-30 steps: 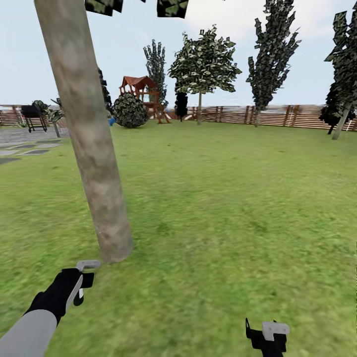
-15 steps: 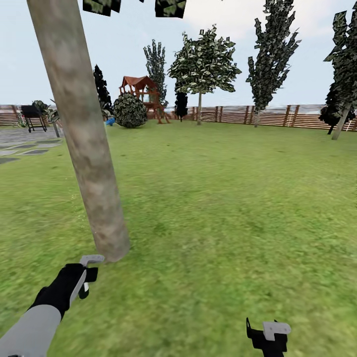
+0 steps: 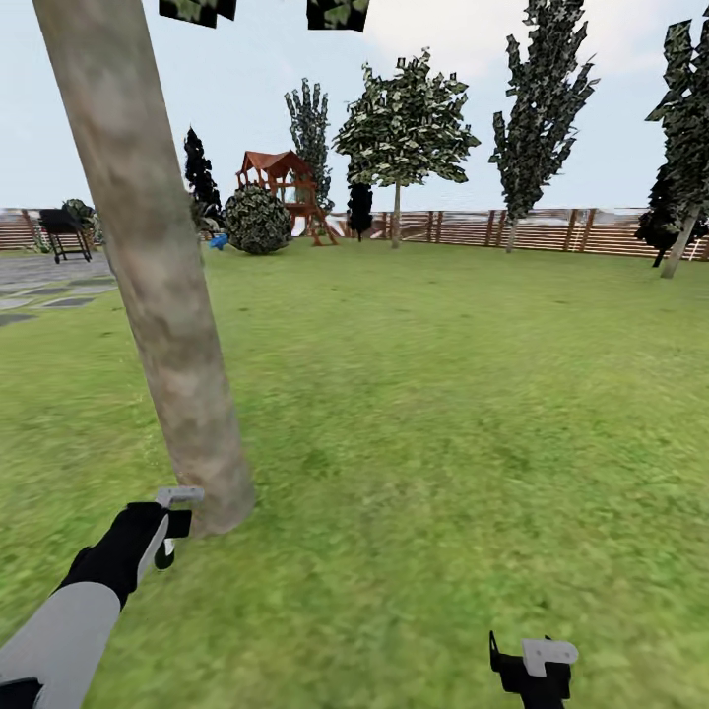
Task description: In the garden, pick up the pesticide atomizer on the floor and spray pesticide onto both trees until each tree trunk is fully covered.
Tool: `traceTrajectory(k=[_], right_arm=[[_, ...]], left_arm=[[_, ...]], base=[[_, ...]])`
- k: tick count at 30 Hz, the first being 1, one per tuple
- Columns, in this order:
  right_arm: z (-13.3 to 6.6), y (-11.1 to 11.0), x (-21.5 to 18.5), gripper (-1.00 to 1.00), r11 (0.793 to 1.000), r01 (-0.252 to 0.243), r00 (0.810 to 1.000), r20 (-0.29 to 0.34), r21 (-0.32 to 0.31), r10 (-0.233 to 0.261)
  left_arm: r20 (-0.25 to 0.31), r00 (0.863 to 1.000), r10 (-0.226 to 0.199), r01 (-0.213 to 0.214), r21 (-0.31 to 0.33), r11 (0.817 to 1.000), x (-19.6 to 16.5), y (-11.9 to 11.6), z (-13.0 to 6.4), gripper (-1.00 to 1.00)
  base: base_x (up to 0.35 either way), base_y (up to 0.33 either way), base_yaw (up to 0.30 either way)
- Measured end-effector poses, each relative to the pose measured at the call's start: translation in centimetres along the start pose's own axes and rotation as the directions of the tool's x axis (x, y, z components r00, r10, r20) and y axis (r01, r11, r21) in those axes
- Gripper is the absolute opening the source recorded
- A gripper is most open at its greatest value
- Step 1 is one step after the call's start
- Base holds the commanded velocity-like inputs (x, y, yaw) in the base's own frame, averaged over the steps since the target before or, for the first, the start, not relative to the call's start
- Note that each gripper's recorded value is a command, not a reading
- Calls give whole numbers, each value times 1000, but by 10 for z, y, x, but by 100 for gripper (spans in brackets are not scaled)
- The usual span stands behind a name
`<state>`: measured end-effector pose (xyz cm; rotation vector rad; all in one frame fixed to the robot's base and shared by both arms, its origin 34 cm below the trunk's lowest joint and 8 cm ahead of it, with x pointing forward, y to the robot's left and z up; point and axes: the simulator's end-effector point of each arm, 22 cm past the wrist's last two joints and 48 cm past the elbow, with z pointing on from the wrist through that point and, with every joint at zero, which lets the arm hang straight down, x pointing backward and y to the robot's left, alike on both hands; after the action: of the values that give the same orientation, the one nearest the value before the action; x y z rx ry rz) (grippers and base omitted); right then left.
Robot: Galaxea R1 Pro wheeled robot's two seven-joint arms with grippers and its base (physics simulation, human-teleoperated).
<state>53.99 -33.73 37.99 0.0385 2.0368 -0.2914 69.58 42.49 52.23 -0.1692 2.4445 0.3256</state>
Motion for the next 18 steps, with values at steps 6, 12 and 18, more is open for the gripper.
traceTrajectory(k=[6, 12, 18], right_arm=[[0, 0, 0, 100, 1000, 1, 1000, 0, 0, -1], [0, 0, 0, 100, 1000, 0, 1000, 0, 0, 0], [0, 0, 0, 100, 1000, 1, 1000, -1, 0, -1]], left_arm=[[1, 1000, 4, -4, -48, 999, -1, 33, 1, -100], [1, 1000, 12, -12, -39, 999, -1, 34, 1, -100], [-5, 999, 53, -53, 80, 995, 0, -13, -1, -100]], base=[[138, 0, 0], [3, 0, 0], [0, 0, 0]])
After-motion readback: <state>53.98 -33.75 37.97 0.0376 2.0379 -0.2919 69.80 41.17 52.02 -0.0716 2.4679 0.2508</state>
